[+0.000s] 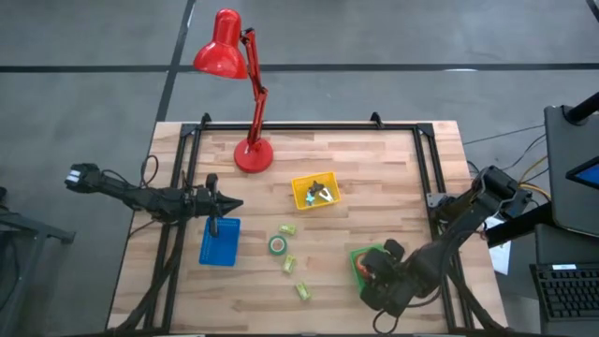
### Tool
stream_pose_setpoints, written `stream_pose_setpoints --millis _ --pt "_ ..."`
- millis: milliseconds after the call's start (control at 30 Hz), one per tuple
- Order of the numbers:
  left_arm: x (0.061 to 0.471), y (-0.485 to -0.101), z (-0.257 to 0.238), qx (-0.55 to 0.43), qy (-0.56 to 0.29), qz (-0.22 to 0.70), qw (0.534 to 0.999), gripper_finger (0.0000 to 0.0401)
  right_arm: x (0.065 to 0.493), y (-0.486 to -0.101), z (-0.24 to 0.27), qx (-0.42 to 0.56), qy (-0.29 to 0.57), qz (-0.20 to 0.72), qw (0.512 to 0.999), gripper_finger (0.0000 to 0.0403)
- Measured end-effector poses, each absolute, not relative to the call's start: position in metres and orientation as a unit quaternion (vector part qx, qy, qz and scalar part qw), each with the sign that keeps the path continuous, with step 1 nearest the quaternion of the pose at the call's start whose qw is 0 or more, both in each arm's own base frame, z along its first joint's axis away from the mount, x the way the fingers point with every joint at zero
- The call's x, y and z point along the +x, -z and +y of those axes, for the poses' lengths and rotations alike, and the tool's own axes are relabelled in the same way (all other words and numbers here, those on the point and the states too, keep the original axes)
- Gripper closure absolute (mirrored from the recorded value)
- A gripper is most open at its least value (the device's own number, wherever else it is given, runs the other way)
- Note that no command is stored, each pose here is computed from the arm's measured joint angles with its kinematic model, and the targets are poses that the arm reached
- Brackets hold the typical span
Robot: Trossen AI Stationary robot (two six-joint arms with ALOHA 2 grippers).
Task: Pick and place Stapler, Stapler remover, tape
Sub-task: Put the green tape into the green bin
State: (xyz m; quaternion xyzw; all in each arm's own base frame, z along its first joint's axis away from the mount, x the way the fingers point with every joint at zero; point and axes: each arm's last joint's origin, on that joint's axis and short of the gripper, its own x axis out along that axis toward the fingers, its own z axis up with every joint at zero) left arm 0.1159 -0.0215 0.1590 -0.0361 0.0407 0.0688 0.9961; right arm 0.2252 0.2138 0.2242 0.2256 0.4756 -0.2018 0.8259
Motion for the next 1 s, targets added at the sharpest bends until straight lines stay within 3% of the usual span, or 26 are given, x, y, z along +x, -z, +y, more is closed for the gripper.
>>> stream_pose_setpoints --millis 167,333,633,800,1000 --pt "0.116 -0.159 -0.022 -0.036 -0.069 0.041 0.996 0.0391 0.228 -0.235 0.216 0.192 0.188 0.449 0.852 0.0226" --pt "0.116 -0.159 -0.022 -0.036 -0.069 0.041 0.996 0.0391 0.232 -0.241 0.214 0.097 0.171 0.403 0.893 0.0247" --pt "0.116 -0.158 -0.021 -0.035 -0.069 0.045 0.996 0.0391 0.252 -0.248 0.172 -0.027 0.164 0.387 0.907 0.0386" --pt "0.116 -0.158 -0.022 -0.035 -0.069 0.045 0.996 0.0391 0.251 -0.25 0.142 -0.026 0.142 0.371 0.917 0.0394" --pt "0.116 -0.158 -0.022 -0.034 -0.069 0.046 0.996 0.0391 0.233 -0.247 0.108 -0.01 0.037 0.266 0.963 0.0395"
